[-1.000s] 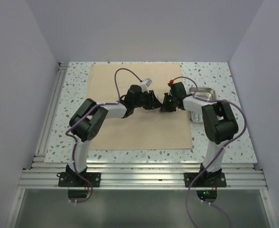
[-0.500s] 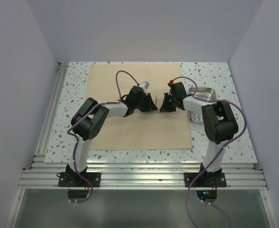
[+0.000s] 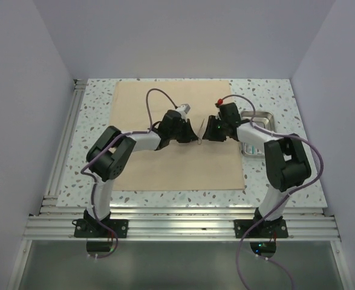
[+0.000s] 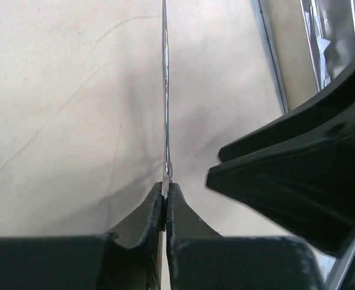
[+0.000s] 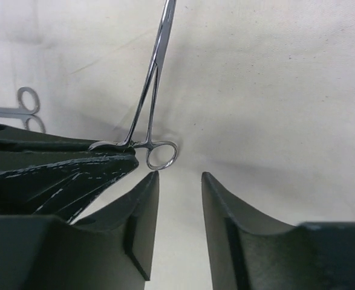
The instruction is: Prepare the surgical pack
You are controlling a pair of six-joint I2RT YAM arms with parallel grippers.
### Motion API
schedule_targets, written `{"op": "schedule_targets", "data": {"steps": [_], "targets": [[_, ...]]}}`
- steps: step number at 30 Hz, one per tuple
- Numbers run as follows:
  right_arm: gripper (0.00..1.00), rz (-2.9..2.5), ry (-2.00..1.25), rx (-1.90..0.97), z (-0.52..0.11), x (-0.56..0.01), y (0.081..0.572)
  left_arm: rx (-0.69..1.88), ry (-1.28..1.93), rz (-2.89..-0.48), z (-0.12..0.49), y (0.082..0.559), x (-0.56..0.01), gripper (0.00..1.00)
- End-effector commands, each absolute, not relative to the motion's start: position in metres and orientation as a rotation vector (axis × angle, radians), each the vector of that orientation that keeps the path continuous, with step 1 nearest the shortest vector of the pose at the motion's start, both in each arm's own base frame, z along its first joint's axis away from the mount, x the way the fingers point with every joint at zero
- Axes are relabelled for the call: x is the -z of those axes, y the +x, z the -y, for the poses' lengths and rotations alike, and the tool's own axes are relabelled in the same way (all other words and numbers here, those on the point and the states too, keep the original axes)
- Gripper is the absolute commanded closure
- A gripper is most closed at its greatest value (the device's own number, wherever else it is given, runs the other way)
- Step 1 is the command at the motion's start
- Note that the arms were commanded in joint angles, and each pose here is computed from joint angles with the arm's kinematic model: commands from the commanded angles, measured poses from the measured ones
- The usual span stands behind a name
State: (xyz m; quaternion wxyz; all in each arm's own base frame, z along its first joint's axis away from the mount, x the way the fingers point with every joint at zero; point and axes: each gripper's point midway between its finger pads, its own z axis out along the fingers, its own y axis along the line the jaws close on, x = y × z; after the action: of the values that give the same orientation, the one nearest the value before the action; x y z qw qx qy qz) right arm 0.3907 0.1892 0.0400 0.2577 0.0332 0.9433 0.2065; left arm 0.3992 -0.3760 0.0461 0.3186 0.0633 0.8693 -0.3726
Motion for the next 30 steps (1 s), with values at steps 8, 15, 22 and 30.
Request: {"op": "schedule_targets", "data": {"steps": [8,15,22,30], "targets": [[0.34,-2.287,0.129,-0.686,-0.188,-0.123,0.393,1.061,0.223,-2.055,0.364,0.384,-0.121,1.0],[0.31,-2.239,0.175,-0.815,-0.204,-0.128,0.399,1.113,0.208,-1.994,0.362,0.375,-0.14,1.0],[0.38,-2.213,0.185,-0.84,-0.207,-0.132,0.399,1.154,0.224,-1.987,0.369,0.37,-0.141,1.0],[0.4,-2.206,0.204,-0.851,-0.209,-0.131,0.402,1.189,0.249,-1.977,0.381,0.362,-0.145,1.0]]}}
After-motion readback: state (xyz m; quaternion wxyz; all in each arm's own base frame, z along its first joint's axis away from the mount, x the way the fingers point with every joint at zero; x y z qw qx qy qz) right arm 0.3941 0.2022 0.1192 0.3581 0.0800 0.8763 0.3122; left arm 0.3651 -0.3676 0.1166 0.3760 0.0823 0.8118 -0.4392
